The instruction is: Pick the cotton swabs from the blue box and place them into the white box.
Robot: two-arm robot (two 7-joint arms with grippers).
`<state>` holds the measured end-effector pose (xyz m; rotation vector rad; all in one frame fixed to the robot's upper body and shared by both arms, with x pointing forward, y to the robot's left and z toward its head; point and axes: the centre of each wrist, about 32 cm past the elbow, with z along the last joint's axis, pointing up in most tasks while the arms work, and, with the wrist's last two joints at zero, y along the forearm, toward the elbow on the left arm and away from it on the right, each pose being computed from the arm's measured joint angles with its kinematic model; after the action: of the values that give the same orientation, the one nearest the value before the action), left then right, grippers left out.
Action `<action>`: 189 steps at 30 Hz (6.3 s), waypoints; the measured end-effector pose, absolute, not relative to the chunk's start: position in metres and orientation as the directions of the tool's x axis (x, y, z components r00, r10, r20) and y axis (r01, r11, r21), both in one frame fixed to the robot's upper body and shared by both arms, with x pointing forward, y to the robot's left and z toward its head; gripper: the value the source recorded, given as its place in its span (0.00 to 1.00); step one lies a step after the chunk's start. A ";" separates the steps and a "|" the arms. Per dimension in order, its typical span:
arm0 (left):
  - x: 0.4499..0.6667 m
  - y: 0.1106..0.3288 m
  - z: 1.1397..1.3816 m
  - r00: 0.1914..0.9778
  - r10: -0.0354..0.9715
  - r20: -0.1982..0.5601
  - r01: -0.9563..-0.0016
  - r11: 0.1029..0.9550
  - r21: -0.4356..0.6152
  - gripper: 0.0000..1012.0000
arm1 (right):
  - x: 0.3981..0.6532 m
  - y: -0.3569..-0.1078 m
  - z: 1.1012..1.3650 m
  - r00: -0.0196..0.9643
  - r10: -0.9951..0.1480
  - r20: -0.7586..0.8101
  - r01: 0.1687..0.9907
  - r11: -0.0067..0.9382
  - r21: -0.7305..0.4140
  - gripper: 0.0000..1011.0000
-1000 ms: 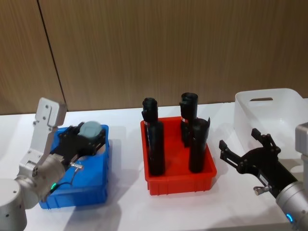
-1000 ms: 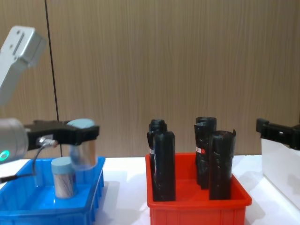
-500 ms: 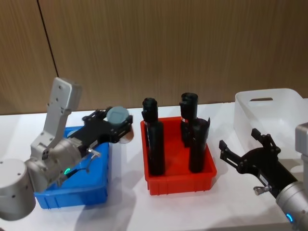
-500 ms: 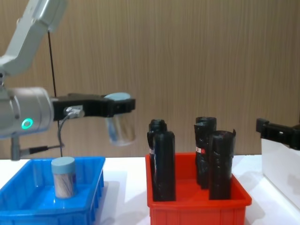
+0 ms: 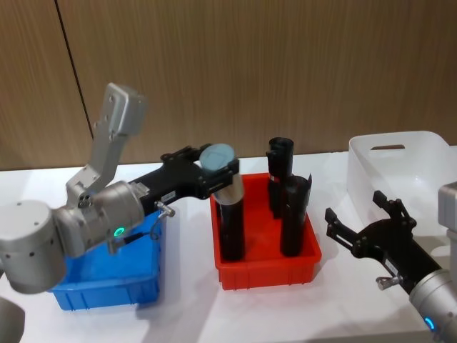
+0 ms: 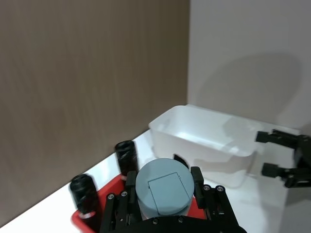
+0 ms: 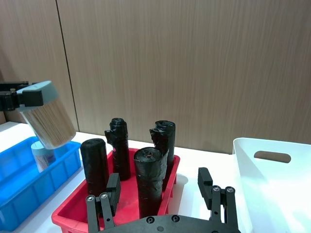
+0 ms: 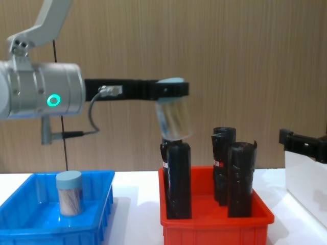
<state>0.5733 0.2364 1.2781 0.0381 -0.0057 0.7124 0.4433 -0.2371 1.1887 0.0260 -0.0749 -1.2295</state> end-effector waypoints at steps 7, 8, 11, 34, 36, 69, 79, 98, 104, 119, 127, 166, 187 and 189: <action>0.585 0.224 1.295 0.824 0.566 -0.013 -0.565 0.824 0.046 0.66 | 0.443 -0.237 1.189 0.333 -0.942 0.043 0.940 0.335 0.060 0.99; 0.586 0.222 1.296 0.830 0.557 -0.016 -0.556 0.830 0.048 0.66 | 0.443 -0.237 1.189 0.333 -0.942 0.043 0.940 0.335 0.060 0.99; 0.593 0.215 1.304 0.857 0.514 -0.031 -0.512 0.857 0.061 0.66 | 0.443 -0.237 1.189 0.333 -0.942 0.043 0.940 0.335 0.060 0.99; 0.621 0.184 1.337 0.928 0.363 -0.086 -0.351 0.928 0.125 0.66 | 0.443 -0.237 1.189 0.333 -0.942 0.043 0.940 0.335 0.060 0.99; 0.621 0.183 1.338 0.930 0.358 -0.087 -0.346 0.930 0.127 0.66 | 0.443 -0.237 1.189 0.333 -0.942 0.043 0.940 0.335 0.060 0.99; 0.625 0.178 1.344 0.937 0.335 -0.096 -0.321 0.937 0.135 0.66 | 0.443 -0.250 1.190 0.347 -0.937 0.042 0.936 0.348 0.042 0.99; 0.625 0.178 1.344 0.938 0.334 -0.097 -0.320 0.938 0.135 0.66 | 0.444 -0.258 1.191 0.370 -0.929 0.019 0.928 0.370 0.039 0.99; 0.625 0.178 1.344 0.938 0.333 -0.097 -0.320 0.938 0.135 0.66 | 0.457 -0.260 1.218 0.477 -0.878 -0.032 0.877 0.474 0.073 0.99; 0.625 0.178 1.344 0.938 0.333 -0.097 -0.319 0.938 0.135 0.66 | 0.463 -0.255 1.226 0.513 -0.858 -0.017 0.858 0.511 0.054 0.99; 0.625 0.178 1.344 0.938 0.334 -0.097 -0.320 0.938 0.135 0.66 | 0.474 -0.247 1.231 0.573 -0.819 0.028 0.820 0.571 -0.044 0.99; 0.625 0.178 1.344 0.938 0.334 -0.097 -0.320 0.938 0.135 0.66 | 0.481 -0.242 1.237 0.585 -0.810 0.045 0.811 0.583 -0.053 0.99; 0.625 0.178 1.344 0.938 0.334 -0.097 -0.320 0.938 0.135 0.66 | 0.500 -0.231 1.254 0.591 -0.804 0.066 0.807 0.589 -0.049 0.66; 0.625 0.178 1.344 0.937 0.335 -0.096 -0.321 0.937 0.136 0.84 | 0.493 -0.236 1.253 0.586 -0.808 0.066 0.810 0.585 -0.037 0.63; 0.625 0.178 1.344 0.937 0.335 -0.096 -0.321 0.937 0.136 0.87 | 0.492 -0.236 1.253 0.586 -0.808 0.066 0.810 0.585 -0.036 0.63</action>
<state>0.6253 0.1784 1.3443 0.1192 0.1182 0.3358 0.4922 -0.2356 1.2532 -0.0647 -0.0444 -0.9440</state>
